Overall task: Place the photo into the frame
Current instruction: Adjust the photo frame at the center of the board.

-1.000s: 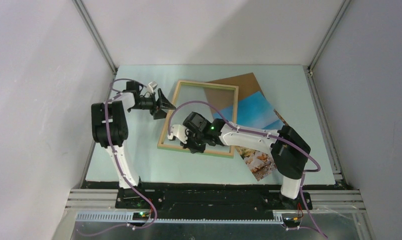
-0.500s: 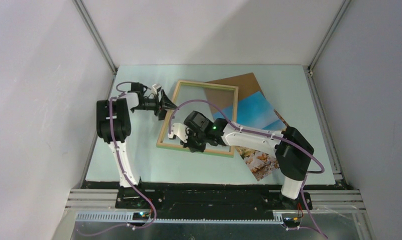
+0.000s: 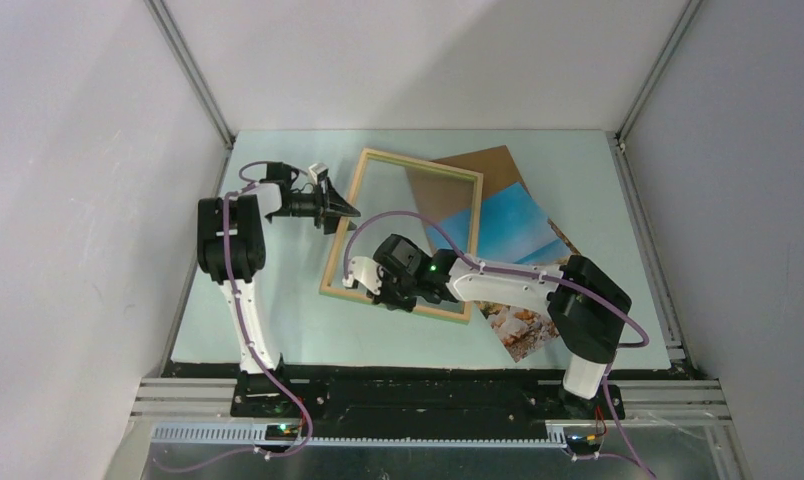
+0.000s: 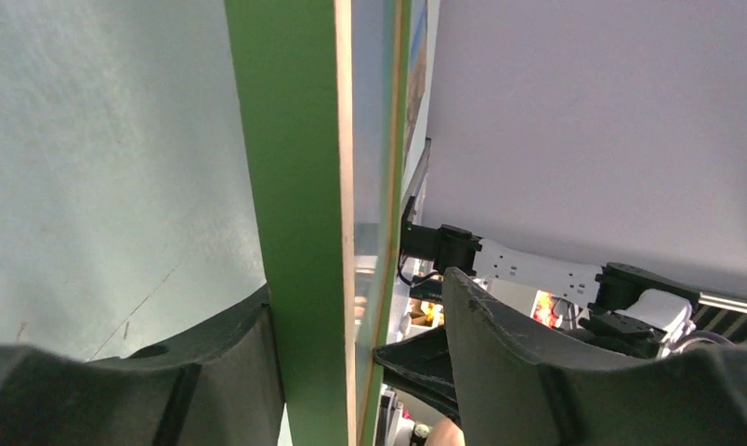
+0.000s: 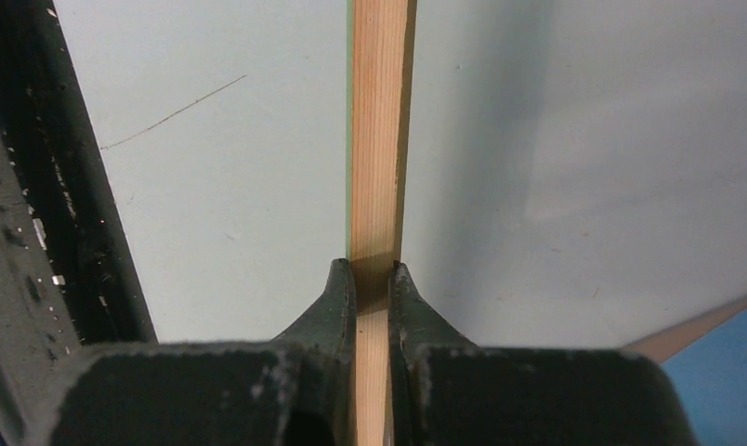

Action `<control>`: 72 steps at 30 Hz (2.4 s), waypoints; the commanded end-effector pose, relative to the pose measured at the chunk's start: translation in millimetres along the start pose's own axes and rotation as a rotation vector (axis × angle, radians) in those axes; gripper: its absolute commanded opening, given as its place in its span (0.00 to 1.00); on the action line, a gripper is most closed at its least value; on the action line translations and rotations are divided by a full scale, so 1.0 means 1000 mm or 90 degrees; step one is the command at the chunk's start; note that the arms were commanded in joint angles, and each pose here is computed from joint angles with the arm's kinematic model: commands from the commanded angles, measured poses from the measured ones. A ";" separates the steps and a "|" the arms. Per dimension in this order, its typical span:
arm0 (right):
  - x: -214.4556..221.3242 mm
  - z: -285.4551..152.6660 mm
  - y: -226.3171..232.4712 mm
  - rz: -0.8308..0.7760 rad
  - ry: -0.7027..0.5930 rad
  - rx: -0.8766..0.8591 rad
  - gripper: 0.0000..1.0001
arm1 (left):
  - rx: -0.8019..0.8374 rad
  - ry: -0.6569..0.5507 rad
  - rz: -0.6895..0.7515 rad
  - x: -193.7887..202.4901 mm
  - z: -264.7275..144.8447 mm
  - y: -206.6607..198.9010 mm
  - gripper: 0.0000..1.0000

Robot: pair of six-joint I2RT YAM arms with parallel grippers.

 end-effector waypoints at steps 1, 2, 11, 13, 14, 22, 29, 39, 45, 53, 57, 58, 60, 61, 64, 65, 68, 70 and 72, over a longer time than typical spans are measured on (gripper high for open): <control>-0.019 -0.010 -0.005 -0.041 -0.077 0.034 0.00 | 0.079 0.021 0.023 -0.005 0.002 -0.025 0.59; -0.017 -0.008 -0.004 -0.044 -0.077 0.034 0.00 | 0.083 0.023 0.021 -0.004 0.002 -0.026 0.58; -0.005 0.005 -0.005 -0.057 -0.068 0.040 0.00 | 0.140 0.057 0.027 0.008 0.011 -0.034 0.55; -0.003 0.007 -0.004 -0.063 -0.066 0.041 0.00 | 0.152 0.074 0.034 0.012 0.018 -0.040 0.55; -0.003 0.007 -0.005 -0.068 -0.066 0.042 0.00 | 0.162 0.083 0.038 0.014 0.022 -0.043 0.56; 0.006 0.015 -0.007 -0.092 -0.058 0.046 0.00 | 0.200 0.102 0.060 0.020 0.025 -0.057 0.54; 0.012 0.018 -0.007 -0.106 -0.051 0.056 0.00 | 0.207 0.104 0.059 0.023 0.023 -0.059 0.45; 0.018 0.021 -0.008 -0.115 -0.044 0.068 0.00 | 0.209 0.104 0.058 0.027 0.020 -0.065 0.30; 0.020 0.020 -0.011 -0.115 -0.042 0.074 0.00 | 0.208 0.101 0.057 0.027 0.019 -0.066 0.22; 0.022 0.020 -0.015 -0.110 -0.040 0.079 0.00 | 0.205 0.084 0.056 0.027 0.009 -0.063 0.27; 0.023 0.020 -0.015 -0.109 -0.038 0.079 0.00 | 0.202 0.075 0.056 0.026 0.004 -0.061 0.33; 0.023 0.020 -0.015 -0.109 -0.038 0.079 0.00 | 0.200 0.065 0.055 0.024 -0.001 -0.060 0.33; 0.023 0.020 -0.015 -0.107 -0.036 0.078 0.00 | 0.194 0.051 0.057 0.021 -0.007 -0.058 0.34; 0.024 0.020 -0.016 -0.107 -0.036 0.079 0.00 | 0.190 0.048 0.058 0.020 -0.009 -0.058 0.35; 0.024 0.020 -0.016 -0.106 -0.036 0.079 0.00 | 0.174 0.036 0.059 0.018 -0.013 -0.055 0.39; 0.023 0.020 -0.016 -0.106 -0.036 0.079 0.00 | 0.166 0.033 0.058 0.018 -0.013 -0.053 0.41; 0.024 0.019 -0.018 -0.105 -0.037 0.080 0.00 | 0.142 0.017 0.062 0.018 -0.019 -0.049 0.45; 0.023 0.018 -0.018 -0.106 -0.039 0.081 0.00 | 0.122 0.005 0.068 0.018 -0.023 -0.047 0.46; 0.023 0.018 -0.019 -0.106 -0.039 0.082 0.00 | 0.100 -0.007 0.071 0.019 -0.027 -0.044 0.46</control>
Point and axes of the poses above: each gripper's point midway between its finger pads, its own z axis out along the fingers, its own y axis along the line the jaws close on, x = y × z, the point moved 8 cm from there along -z, back along the fingers, and after that the axes turned 6 degrees about z, right-handed, at the moved point
